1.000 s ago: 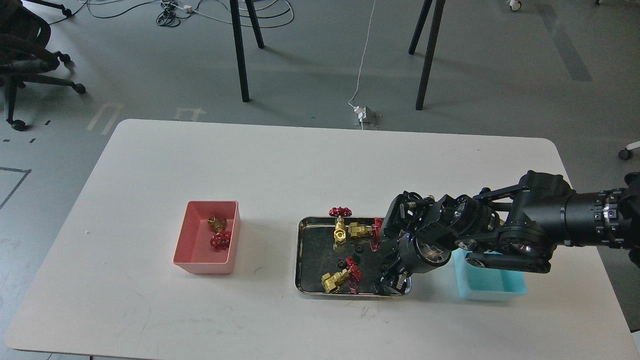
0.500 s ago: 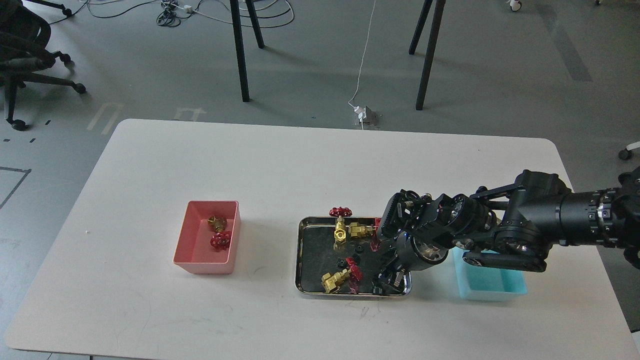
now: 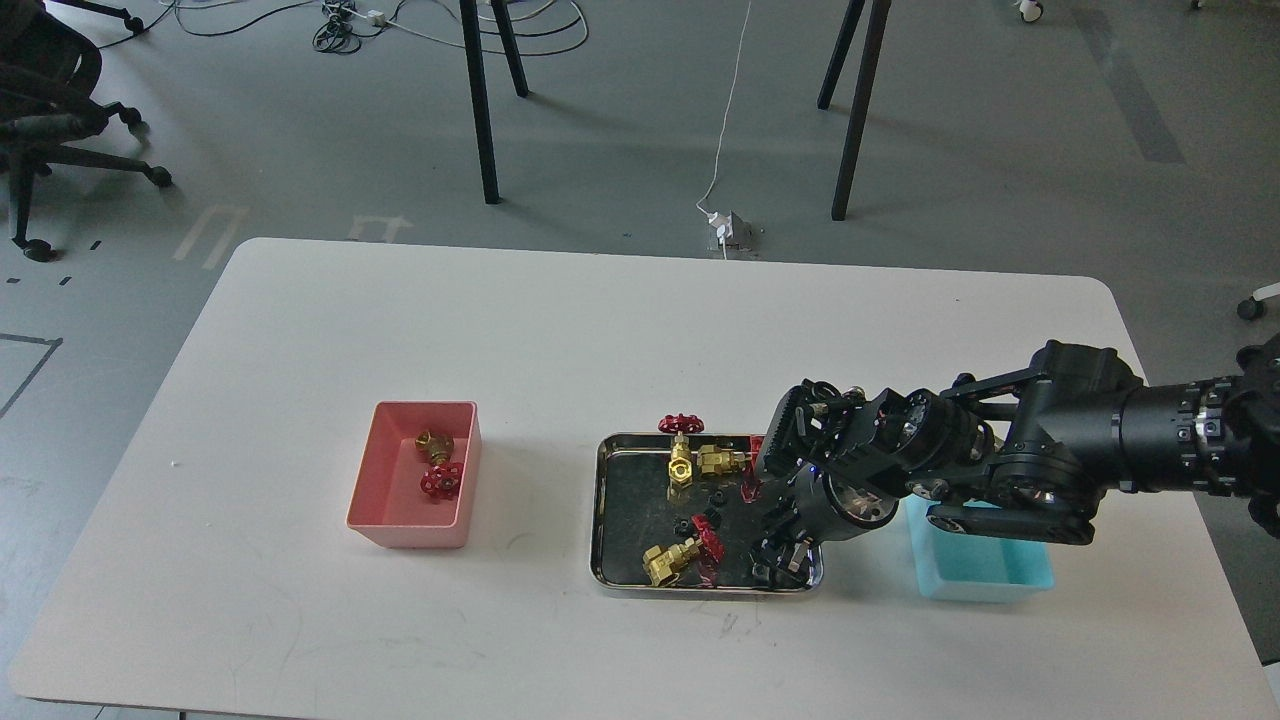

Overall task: Place valve in pink box and gear in blue box
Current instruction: 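Lower the right gripper onto a small dark gear and grasp it, then carry the gear over the light-blue box and release it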

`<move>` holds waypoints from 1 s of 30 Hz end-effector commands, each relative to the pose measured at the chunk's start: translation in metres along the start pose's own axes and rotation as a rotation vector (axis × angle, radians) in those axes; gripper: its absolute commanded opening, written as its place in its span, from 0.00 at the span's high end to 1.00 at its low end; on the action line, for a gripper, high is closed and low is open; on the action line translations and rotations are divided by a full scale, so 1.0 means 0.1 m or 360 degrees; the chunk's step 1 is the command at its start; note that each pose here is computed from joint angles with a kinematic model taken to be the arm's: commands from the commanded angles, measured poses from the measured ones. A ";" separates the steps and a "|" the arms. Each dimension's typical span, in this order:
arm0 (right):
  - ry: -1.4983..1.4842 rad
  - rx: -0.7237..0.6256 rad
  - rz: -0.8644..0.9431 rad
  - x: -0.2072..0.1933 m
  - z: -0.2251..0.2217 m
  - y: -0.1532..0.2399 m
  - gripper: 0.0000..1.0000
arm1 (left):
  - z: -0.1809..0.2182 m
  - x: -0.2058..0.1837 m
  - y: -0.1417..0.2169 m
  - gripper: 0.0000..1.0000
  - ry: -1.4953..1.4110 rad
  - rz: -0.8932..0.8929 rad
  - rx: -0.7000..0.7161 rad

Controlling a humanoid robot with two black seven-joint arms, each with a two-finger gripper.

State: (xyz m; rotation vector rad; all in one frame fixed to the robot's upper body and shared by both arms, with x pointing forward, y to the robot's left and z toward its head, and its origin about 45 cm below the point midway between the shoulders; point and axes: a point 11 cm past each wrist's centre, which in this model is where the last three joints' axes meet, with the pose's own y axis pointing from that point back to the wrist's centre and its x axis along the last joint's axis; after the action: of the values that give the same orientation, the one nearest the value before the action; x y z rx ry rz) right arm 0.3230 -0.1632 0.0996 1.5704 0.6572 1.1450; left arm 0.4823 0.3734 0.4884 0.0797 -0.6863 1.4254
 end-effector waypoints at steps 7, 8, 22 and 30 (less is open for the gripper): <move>0.0005 -0.0008 -0.0019 -0.03 0.02 0.02 0.84 | -0.01 0.06 0.02 0.01 -0.0014 0.0012 0.0006; 0.0004 -0.0009 -0.0014 -0.01 0.02 0.03 0.85 | 0.00 0.06 0.02 0.01 -0.0014 0.0012 0.0004; -0.0326 -0.0066 0.0148 -0.37 0.31 1.19 0.85 | -0.06 0.09 0.03 0.01 -0.0031 0.0022 0.0033; -0.0782 -0.0221 0.0167 -1.39 0.37 1.81 0.84 | -0.10 0.12 0.06 0.01 -0.0040 0.0031 0.0049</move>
State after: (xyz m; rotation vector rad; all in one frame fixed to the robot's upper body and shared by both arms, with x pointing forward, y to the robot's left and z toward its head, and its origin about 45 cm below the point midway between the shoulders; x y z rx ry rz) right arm 0.2929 -0.3242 0.2219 1.6964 0.2326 0.8841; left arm 0.4812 0.3864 0.4858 0.1102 -0.6889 1.4496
